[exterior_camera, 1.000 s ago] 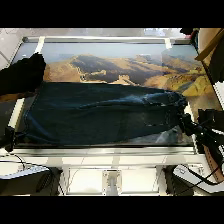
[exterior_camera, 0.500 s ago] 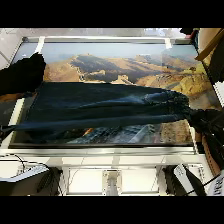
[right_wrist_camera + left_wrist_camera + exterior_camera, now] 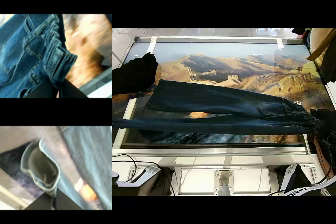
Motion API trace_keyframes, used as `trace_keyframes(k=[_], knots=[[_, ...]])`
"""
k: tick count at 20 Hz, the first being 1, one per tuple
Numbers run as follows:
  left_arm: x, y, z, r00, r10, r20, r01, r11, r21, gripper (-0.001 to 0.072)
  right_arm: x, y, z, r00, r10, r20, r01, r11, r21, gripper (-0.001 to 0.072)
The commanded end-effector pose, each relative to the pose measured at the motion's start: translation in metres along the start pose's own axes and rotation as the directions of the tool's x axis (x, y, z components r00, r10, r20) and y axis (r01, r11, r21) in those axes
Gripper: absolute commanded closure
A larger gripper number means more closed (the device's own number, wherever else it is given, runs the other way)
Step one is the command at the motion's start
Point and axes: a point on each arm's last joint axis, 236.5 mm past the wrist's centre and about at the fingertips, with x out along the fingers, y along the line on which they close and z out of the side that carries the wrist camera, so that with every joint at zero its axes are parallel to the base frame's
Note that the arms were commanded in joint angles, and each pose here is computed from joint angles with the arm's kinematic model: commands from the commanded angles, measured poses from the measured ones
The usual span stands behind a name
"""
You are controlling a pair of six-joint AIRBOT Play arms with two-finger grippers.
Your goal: Fold the clothes and pants, and hang the long-sleeved shirts on hangers.
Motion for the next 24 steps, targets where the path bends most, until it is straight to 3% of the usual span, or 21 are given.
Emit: trace_keyframes(k=[1, 4, 6, 10, 16, 22, 23, 24], knots=[[-0.011, -0.034, 0.039, 0.992, 0.016, 0.122, -0.025, 0.997, 0.075, 0.0689, -0.021, 0.002, 0.031, 0.994, -0.036, 0.101, 0.039, 0.999, -0.019, 0.0663], [0.027, -0.102, 0.068, 0.977, -0.035, 0.212, -0.010, 0.979, 0.206, 0.0689, -0.005, 0.034, 0.044, 0.990, 0.085, 0.116, -0.081, 0.996, -0.039, 0.0663], [0.063, -0.128, 0.081, 0.968, 0.010, 0.250, -0.071, 0.969, 0.236, 0.0690, 0.020, 0.052, 0.049, 0.987, 0.136, 0.087, -0.135, 0.991, -0.022, 0.0663], [0.143, -0.151, 0.094, 0.965, 0.143, 0.219, -0.205, 0.933, 0.296, 0.0689, 0.086, 0.057, 0.052, 0.992, 0.127, 0.024, -0.129, 0.987, 0.099, 0.0663], [0.242, -0.173, 0.107, 0.971, 0.177, 0.163, -0.218, 0.935, 0.280, 0.0689, 0.169, 0.065, 0.051, 0.995, 0.095, -0.039, -0.091, 0.990, 0.109, 0.0663], [0.281, -0.175, 0.115, 0.972, 0.166, 0.168, -0.209, 0.934, 0.289, 0.0680, 0.201, 0.090, 0.102, 0.993, 0.092, 0.076, -0.103, 0.982, 0.158, 0.0661], [0.281, -0.174, 0.114, 0.972, 0.166, 0.167, -0.209, 0.934, 0.289, 0.0660, 0.203, 0.094, 0.103, 0.992, 0.098, 0.076, -0.108, 0.983, 0.151, 0.0624], [0.281, -0.176, 0.114, 0.972, 0.164, 0.168, -0.209, 0.932, 0.295, 0.0407, 0.204, 0.098, 0.103, 0.992, 0.102, 0.075, -0.112, 0.983, 0.146, 0.0458]])
